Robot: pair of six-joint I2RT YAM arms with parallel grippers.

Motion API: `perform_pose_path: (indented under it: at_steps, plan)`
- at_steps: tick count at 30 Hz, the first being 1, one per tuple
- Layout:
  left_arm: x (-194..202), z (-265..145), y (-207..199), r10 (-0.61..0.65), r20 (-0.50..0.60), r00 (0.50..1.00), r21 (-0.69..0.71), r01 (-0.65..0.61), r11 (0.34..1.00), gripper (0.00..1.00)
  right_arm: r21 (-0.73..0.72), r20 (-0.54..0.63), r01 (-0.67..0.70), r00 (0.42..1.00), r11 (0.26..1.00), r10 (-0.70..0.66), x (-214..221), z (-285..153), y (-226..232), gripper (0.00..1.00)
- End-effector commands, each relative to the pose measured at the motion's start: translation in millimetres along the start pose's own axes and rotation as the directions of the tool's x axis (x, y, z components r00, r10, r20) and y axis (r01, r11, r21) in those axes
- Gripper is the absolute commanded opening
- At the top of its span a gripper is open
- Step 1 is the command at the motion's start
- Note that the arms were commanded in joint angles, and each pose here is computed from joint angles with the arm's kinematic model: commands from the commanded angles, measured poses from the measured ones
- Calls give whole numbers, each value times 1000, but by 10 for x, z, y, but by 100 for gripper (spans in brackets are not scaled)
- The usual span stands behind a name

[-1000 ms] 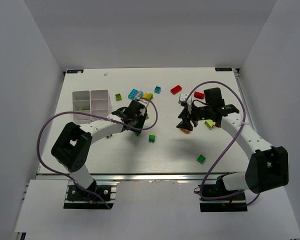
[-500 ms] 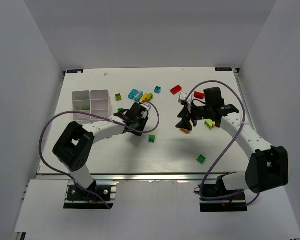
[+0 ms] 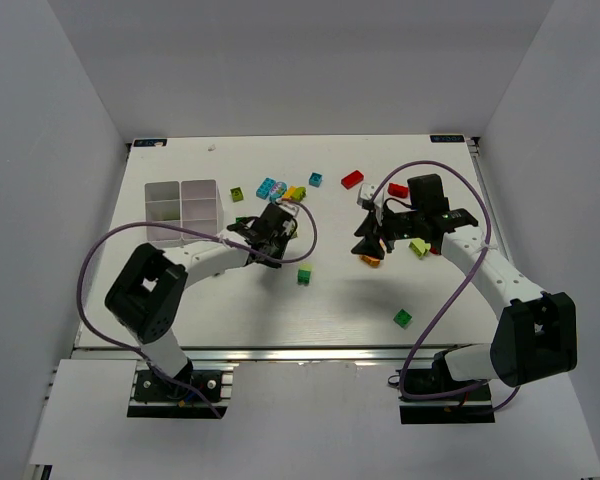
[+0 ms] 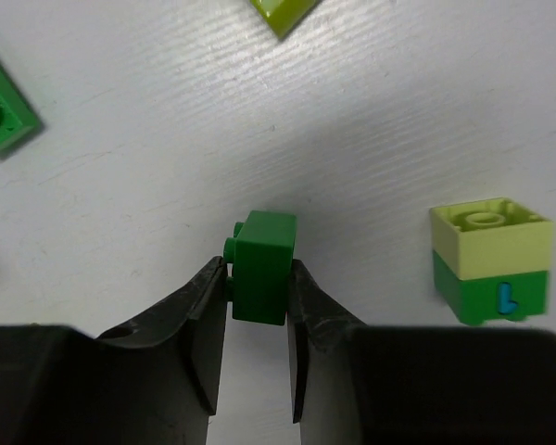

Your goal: Sort the legos into containers by color

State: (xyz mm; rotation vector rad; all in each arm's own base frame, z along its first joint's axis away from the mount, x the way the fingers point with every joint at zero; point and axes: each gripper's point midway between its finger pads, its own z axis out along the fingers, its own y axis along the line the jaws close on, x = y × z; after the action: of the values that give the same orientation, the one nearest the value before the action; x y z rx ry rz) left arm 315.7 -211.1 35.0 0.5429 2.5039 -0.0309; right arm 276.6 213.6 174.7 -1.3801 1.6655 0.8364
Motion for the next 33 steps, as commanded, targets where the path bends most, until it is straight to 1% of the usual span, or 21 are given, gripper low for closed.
perform_pose_path:
  at_steps: [1,2,3,4,5,6,7,9,10,12,13,15,16,17,18,19,22,25,28,29,33]
  plan:
    - [-633,-460,169,-140,191,972,15,140,990,5,2,42,32,999,999,-32,-142,-37,-4,54]
    - [-737,-592,212,-194,226,955,42,189,981,5,0,44,31,999,1000,-31,-147,-39,4,52]
    - [-798,-653,284,-230,242,943,51,225,973,3,-2,44,30,999,1000,-30,-143,-37,9,46]
    - [-853,-700,495,-293,258,920,47,291,956,2,-3,42,26,999,1000,-25,-132,-39,12,43]
    - [-894,-751,550,-359,258,897,89,348,933,1,-8,40,20,999,1000,-20,-119,-29,21,41]
    - [-965,-862,679,-408,283,868,106,395,913,0,-8,38,17,999,1000,-17,-117,-32,23,33]
    - [-993,-906,972,-475,302,827,92,471,877,0,-11,33,9,999,1000,-9,-106,-26,31,28]
    - [-1032,-1003,1193,-574,309,758,124,566,815,0,-12,23,-11,1000,1000,11,-81,-16,24,14]
    - [-1062,-1101,1518,-629,343,697,114,634,765,0,-13,20,-20,1000,1000,20,-75,-13,22,10]
    - [-1079,-1190,1772,-708,353,612,137,714,686,0,-6,17,-37,999,999,37,-57,-3,10,4]
    - [-1077,-1255,2040,-749,371,549,144,762,631,0,-3,18,-40,999,999,40,-60,-4,7,4]
    - [-1044,-1312,2356,-818,385,427,165,840,516,0,13,27,-36,999,999,35,-74,-6,-23,4]
    - [-976,-1346,2604,-847,397,352,171,879,446,0,14,29,-50,998,999,49,-67,0,-13,4]
    - [-944,-1309,2705,-882,383,274,186,913,364,0,20,33,-45,998,999,44,-72,3,-25,4]
    - [-949,-1310,2812,-895,383,227,202,925,321,0,23,38,-44,998,999,43,-86,0,-29,4]
    - [-909,-1309,2944,-916,372,148,220,945,242,0,26,38,-51,998,998,50,-78,2,-30,5]
    - [-887,-1204,3132,-936,350,46,213,969,127,0,30,40,-54,998,998,52,-69,6,-29,5]
    - [-974,-1129,3247,-937,350,2,219,972,85,0,32,42,-55,998,998,53,-61,10,-31,5]
    - [-1044,-1049,3317,-939,342,-22,230,971,61,0,35,46,-54,998,998,52,-63,11,-40,5]
    - [-1053,-1022,3325,-941,337,-23,229,972,58,0,33,44,-57,998,998,56,-55,19,-39,6]
    - [-1033,-922,3369,-943,332,-22,202,978,49,9,38,46,-51,998,998,50,-70,16,-50,7]
